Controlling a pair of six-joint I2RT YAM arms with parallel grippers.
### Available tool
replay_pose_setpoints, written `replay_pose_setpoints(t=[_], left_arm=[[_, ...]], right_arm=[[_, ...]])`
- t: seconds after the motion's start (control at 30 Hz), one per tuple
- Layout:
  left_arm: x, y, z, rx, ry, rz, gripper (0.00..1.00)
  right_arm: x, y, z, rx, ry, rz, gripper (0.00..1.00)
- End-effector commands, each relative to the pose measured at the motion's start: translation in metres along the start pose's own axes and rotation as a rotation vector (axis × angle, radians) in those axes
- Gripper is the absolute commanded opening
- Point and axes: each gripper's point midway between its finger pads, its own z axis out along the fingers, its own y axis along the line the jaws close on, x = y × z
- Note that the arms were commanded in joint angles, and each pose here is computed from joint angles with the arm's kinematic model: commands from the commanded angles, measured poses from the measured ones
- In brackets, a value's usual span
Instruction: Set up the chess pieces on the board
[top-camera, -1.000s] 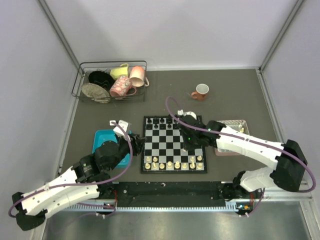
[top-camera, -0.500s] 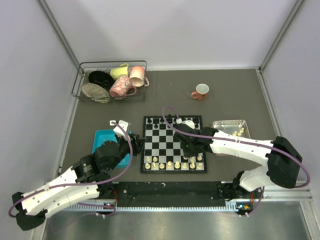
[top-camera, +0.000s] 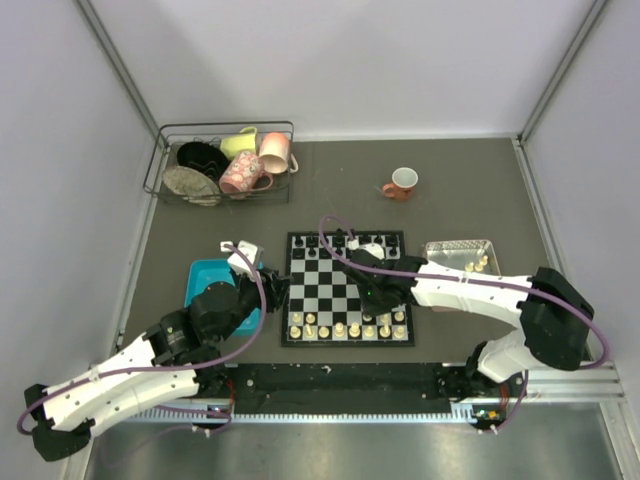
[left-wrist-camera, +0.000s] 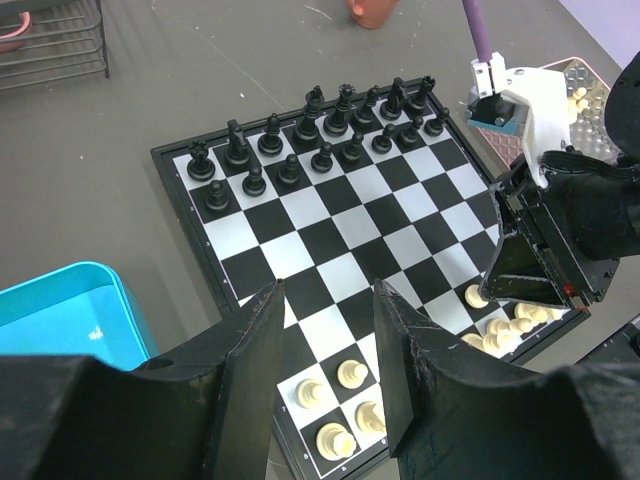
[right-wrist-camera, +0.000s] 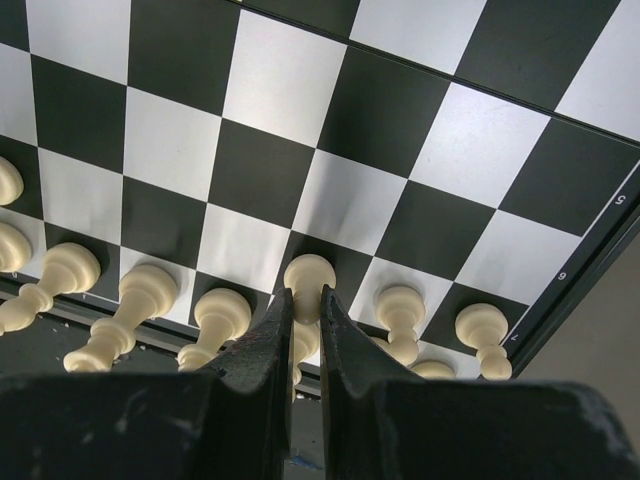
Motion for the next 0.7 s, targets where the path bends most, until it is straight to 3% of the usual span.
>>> replay_pose_setpoints(t=[0.0, 0.67], left_arm=[[-0.0078, -0.0004, -0.0001, 0.001, -0.038, -0.026, 0.46], [-0.0093, -0.0011, 0.0008, 0.001, -0.038, -0.021, 0.46]], right_arm=[[0.0006, 0.0059, 0.0027, -0.015, -0.009, 0.001, 0.0], [0.003, -0.0022, 0.0041, 0.013, -0.018, 0.001, 0.01]])
